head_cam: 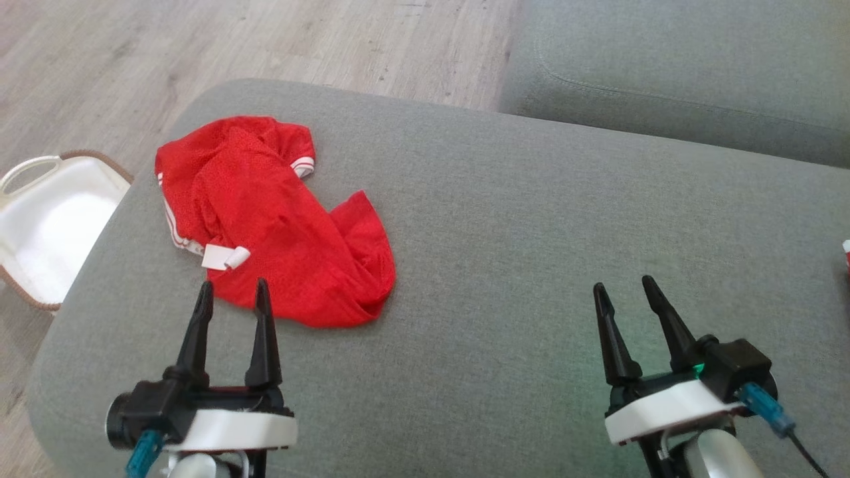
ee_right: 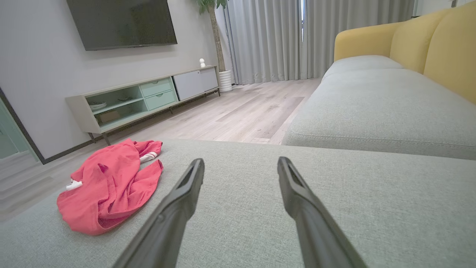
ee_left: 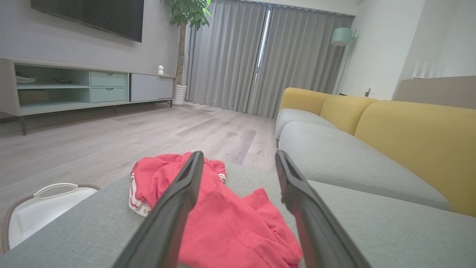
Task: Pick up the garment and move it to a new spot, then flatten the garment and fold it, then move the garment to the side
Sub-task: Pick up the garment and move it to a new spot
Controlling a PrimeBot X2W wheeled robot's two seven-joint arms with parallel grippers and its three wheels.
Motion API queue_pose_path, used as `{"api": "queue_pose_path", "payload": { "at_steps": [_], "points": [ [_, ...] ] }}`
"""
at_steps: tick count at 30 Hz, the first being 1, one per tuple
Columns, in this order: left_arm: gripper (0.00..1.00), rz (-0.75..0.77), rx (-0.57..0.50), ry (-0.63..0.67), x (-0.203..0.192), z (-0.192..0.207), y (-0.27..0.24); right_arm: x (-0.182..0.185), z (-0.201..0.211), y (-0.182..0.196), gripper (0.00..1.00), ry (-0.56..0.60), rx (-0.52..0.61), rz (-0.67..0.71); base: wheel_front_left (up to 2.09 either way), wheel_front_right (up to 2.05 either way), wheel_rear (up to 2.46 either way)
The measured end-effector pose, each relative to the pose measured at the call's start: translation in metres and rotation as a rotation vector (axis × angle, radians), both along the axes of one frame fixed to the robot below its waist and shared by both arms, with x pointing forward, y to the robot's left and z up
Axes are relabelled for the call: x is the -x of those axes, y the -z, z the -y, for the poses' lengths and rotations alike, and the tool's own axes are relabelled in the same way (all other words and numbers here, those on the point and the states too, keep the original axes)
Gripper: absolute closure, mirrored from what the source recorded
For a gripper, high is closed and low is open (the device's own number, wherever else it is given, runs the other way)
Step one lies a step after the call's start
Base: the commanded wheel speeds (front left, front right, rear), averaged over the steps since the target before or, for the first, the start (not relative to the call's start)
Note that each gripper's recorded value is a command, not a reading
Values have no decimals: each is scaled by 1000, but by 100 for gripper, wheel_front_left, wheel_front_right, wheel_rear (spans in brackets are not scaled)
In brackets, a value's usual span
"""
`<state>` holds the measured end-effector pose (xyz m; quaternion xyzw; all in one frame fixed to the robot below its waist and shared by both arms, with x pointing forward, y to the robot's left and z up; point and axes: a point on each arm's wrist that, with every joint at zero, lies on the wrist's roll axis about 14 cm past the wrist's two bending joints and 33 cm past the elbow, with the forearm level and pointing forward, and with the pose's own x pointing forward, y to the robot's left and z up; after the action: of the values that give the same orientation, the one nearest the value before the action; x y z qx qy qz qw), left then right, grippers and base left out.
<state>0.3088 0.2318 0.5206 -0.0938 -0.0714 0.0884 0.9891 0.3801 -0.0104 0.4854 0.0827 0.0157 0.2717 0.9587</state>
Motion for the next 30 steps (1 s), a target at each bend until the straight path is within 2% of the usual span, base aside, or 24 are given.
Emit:
{"api": "queue_pose_path", "payload": {
  "at_steps": [12,16,24,28,30],
  "points": [
    [0,-16,-9,-21,-2,-8,4,2,-2,5,0,-9,-8,-19,0,0,0],
    [0,-32,-52,-51,-9,-23,4,-4,3,11,0,10,-4,-30,0,0,0],
    [0,-50,-242,-46,-77,-71,-16,-40,25,22,0,89,13,-23,0,0,0],
    [0,-208,-312,-21,-117,-95,4,-63,35,24,0,126,29,3,0,0,0],
    [0,-316,-313,0,-133,-100,23,-72,40,28,0,140,38,1,0,0,0]
  ]
}}
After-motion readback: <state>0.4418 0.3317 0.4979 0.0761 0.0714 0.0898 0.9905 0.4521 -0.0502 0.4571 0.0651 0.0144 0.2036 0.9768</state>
